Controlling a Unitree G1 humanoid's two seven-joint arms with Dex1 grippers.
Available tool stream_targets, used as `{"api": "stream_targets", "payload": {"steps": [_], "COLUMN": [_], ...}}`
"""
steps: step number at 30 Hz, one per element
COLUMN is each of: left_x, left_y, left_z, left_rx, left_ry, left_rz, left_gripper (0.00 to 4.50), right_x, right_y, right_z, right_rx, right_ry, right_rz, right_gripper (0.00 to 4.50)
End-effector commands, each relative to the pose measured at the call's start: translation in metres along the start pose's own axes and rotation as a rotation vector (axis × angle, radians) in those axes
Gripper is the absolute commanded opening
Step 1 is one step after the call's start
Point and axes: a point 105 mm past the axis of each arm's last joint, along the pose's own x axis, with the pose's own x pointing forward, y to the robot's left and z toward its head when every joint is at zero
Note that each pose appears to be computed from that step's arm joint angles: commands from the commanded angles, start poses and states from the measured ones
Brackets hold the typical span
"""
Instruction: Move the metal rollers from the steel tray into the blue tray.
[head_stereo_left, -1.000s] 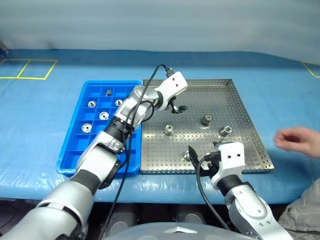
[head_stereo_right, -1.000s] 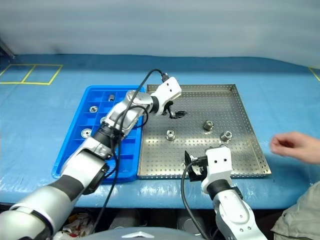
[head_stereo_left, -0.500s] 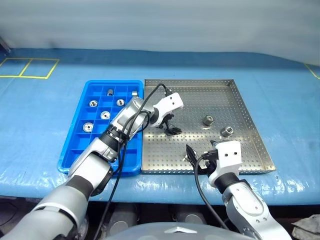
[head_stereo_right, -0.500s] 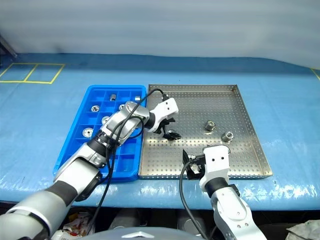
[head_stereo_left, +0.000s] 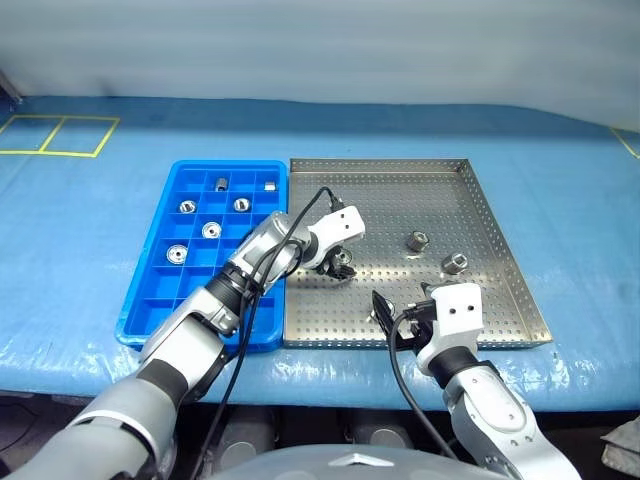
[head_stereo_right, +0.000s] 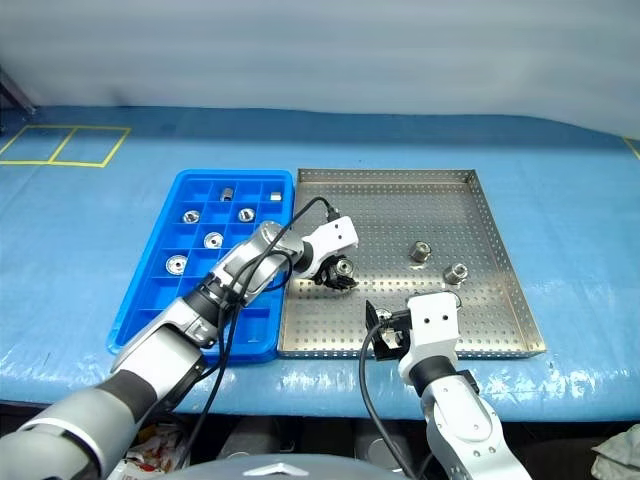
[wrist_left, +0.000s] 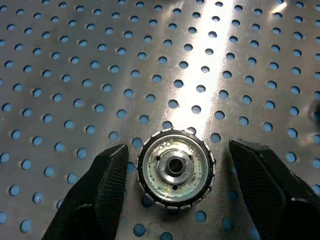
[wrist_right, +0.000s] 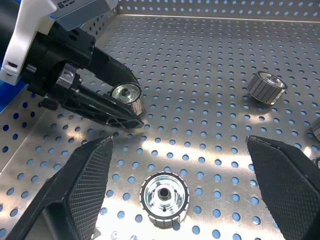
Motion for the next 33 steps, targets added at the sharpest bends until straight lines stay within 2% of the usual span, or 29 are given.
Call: {"api": "stream_targets", "payload": {"steps": [1,3,8,10,13,17,19,24,28,33], "left_x": [-0.005,-0.005,-0.009,-0.040,-0.079,-0.138,-0.157,-0.181,-0.181,-0.168], "left_y": [0.005,0.005,0.006,0.025,0.043,0.053,0.051,0.042,0.033,0.021], "left_z": [0.010,0.010,0.012,0.034,0.048,0.029,0.016,-0.026,-0.044,-0.067], "left_rx": [0.010,0.010,-0.003,-0.141,-0.265,-0.309,-0.316,-0.346,-0.378,-0.450], "left_ry": [-0.038,-0.038,-0.056,-0.238,-0.412,-0.506,-0.507,-0.388,-0.320,-0.250], "left_rz": [0.019,0.019,0.022,0.140,0.287,0.538,0.634,0.783,0.811,0.792], "left_gripper": [2.13,1.68,1.69,1.69,1.69,1.69,1.69,1.69,1.69,1.69], "right_x": [-0.002,-0.002,-0.001,0.009,0.019,0.039,0.044,0.052,0.055,0.055], "right_y": [0.001,0.001,0.002,0.007,0.018,0.048,0.059,0.079,0.087,0.094], "right_z": [0.009,0.009,0.010,0.022,0.037,0.052,0.056,0.057,0.056,0.054], "right_rx": [-0.001,-0.001,-0.006,-0.053,-0.101,-0.168,-0.186,-0.218,-0.232,-0.227], "right_ry": [-0.045,-0.045,-0.048,-0.081,-0.124,-0.149,-0.153,-0.142,-0.135,-0.129], "right_rz": [0.002,0.002,0.014,0.079,0.178,0.376,0.449,0.580,0.631,0.668], "right_gripper": [4.50,4.50,4.50,4.50,4.50,4.50,4.50,4.50,4.50,4.50]}}
